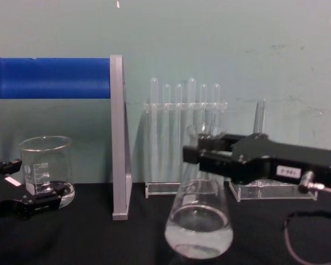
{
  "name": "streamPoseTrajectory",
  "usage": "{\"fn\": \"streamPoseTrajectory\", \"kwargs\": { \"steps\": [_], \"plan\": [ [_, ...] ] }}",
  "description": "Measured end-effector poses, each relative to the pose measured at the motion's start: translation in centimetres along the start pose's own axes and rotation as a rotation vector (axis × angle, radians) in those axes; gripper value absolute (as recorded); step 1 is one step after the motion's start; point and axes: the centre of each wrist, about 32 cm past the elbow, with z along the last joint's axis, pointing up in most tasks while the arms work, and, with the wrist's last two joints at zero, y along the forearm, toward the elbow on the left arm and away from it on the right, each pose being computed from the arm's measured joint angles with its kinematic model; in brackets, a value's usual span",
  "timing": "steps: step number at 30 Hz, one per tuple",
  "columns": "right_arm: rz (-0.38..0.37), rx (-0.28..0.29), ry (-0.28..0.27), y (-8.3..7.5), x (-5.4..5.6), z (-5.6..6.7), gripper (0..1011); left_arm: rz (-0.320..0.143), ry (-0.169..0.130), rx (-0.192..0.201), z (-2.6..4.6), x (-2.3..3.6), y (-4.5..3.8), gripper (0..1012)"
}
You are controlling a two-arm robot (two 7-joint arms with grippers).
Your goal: Grasp the erlenmeyer flask with one hand, shake it three times, then place it back.
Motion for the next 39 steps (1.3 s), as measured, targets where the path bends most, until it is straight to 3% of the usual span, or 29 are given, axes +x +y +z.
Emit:
{"fn": "streamPoseTrajectory", "kwargs": {
  "steps": [8,17,39],
  "plan": [
    [-0.150,-0.009,-0.023,-1.7,-1.7,1.6,449,0.000,0.000,0.000,0.00,0.00,0.00,1001],
    [-0.306,-0.007,-0.045,-2.7,-3.2,1.7,449,0.000,0.000,0.000,0.00,0.00,0.00,1001],
    [-0.340,0.003,-0.013,-2.6,-3.5,1.3,449,0.000,0.000,0.000,0.00,0.00,0.00,1001]
  ]
}}
